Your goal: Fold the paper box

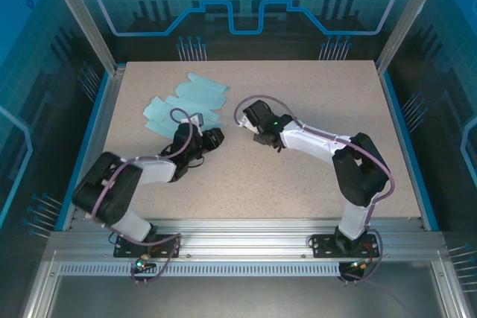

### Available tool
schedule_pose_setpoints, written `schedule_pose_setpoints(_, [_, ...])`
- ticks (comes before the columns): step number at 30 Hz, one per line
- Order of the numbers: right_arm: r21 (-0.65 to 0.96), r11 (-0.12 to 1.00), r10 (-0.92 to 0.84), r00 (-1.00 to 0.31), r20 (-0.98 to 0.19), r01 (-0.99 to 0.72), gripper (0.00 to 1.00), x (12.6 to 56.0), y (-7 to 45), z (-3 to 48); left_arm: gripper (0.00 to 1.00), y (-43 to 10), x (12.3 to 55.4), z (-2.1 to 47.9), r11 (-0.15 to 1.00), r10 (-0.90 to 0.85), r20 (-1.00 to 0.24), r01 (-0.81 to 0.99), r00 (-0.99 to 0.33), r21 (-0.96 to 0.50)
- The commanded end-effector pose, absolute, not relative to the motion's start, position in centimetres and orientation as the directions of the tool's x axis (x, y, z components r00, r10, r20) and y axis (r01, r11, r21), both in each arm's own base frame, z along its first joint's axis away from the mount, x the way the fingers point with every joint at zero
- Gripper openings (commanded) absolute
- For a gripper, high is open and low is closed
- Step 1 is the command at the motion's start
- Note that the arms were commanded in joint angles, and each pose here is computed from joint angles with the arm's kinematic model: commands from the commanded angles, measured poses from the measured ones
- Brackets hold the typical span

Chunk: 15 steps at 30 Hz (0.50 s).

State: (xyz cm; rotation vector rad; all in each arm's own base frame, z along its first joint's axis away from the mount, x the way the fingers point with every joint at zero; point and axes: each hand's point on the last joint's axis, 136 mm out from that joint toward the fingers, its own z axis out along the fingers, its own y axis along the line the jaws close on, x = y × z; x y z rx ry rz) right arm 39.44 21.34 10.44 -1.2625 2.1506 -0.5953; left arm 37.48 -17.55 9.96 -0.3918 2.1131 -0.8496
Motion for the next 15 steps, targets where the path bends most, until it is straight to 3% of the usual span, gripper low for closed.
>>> schedule_pose_setpoints(1, [-0.717, 0.446, -0.877, -0.419, -0.233, -0.536, 0.32, 40.8, 20.7, 10.4, 0.38, -13.6, 36.1, 11.2, 0.832, -0.49, -0.643, -0.095, -0.589, -0.547])
schedule_pose_setpoints(5, [-0.74, 0.429, -0.874, -0.444, -0.196, -0.518, 0.44, 40.7, 20.6, 8.6, 0.47, -10.9, 34.9, 14.2, 0.879, -0.452, -0.712, -0.131, -0.537, -0.46])
schedule_pose_setpoints(12, [-0.697, 0.458, -0.863, -0.463, -0.202, -0.552, 0.77, 38.5, 21.9, 5.8, 0.56, -8.6, 33.4, 17.5, 0.915, -0.395, -0.77, -0.134, -0.501, -0.381])
schedule_pose_setpoints(15, [-0.677, 0.497, -0.847, -0.474, -0.241, -0.543, 0.82, 37.5, 22.7, 6.4, 0.61, -8.2, 33.1, 18.2, 0.924, -0.375, -0.782, -0.131, -0.497, -0.36])
